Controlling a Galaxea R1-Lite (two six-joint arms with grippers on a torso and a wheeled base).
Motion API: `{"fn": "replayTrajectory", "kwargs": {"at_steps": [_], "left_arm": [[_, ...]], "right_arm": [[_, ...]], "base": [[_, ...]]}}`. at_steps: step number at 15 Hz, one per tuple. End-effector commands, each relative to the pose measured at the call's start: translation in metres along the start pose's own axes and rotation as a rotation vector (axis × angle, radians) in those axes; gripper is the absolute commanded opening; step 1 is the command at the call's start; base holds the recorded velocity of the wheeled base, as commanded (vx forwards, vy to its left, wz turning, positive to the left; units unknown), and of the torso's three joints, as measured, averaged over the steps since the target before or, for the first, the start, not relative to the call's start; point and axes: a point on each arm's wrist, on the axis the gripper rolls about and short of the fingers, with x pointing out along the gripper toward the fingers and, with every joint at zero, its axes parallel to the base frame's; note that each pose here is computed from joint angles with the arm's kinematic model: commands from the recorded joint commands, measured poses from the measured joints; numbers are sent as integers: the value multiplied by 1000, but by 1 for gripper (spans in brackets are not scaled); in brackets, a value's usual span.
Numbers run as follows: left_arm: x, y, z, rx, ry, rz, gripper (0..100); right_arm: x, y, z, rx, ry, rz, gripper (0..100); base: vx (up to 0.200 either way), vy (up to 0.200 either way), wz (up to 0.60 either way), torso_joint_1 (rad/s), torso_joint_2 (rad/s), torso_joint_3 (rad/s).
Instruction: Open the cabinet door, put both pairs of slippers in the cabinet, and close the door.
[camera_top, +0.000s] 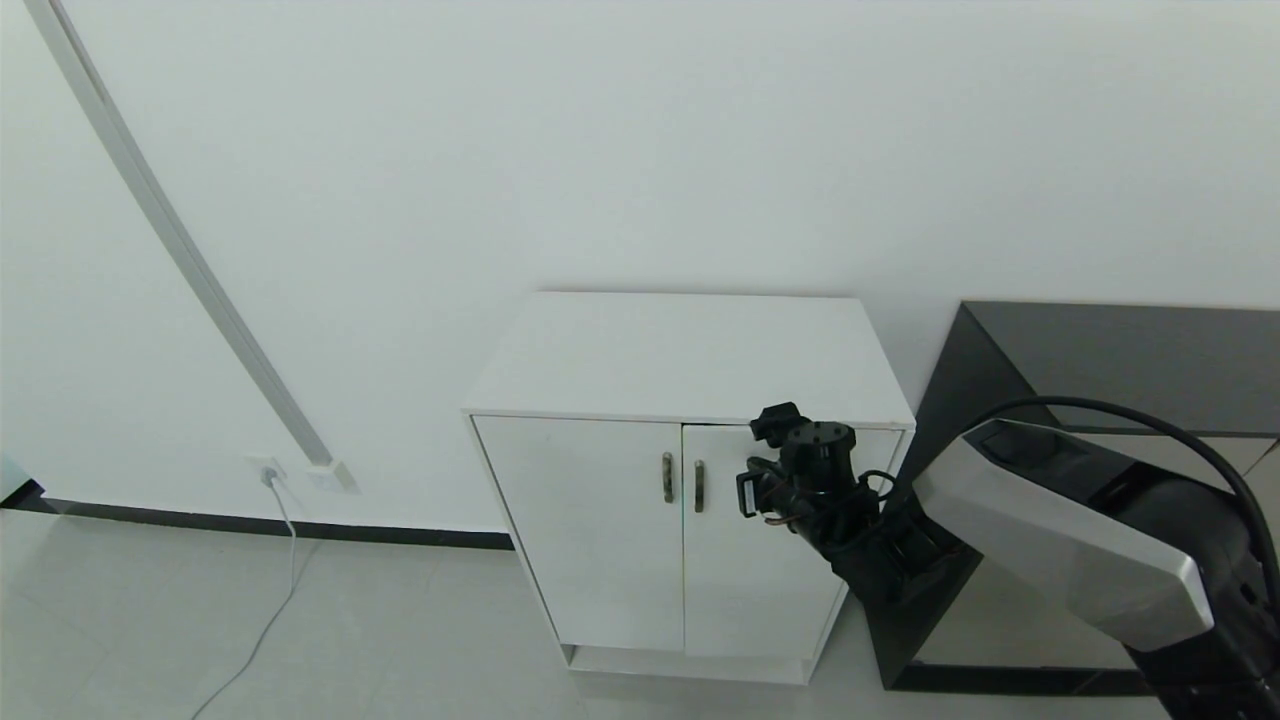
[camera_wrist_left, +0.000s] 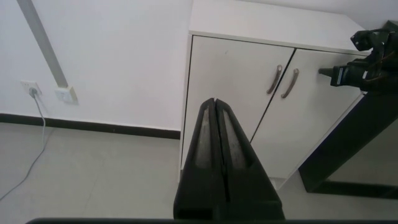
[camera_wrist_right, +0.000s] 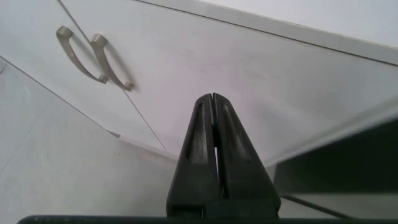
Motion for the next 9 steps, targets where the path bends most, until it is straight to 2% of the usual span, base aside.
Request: {"fn": "replayTrajectory", "kwargs": {"at_steps": [1, 9], "left_arm": [[0, 0, 0, -1, 0, 0, 0], [0, 0, 0, -1, 1, 1, 0]], "right_arm": [[3, -1, 0, 2, -6, -3, 0], [8, -6, 2, 8, -21, -14, 0]], "base": [[0, 0, 0, 0, 0, 0], [0, 0, 0, 0, 0, 0]]}}
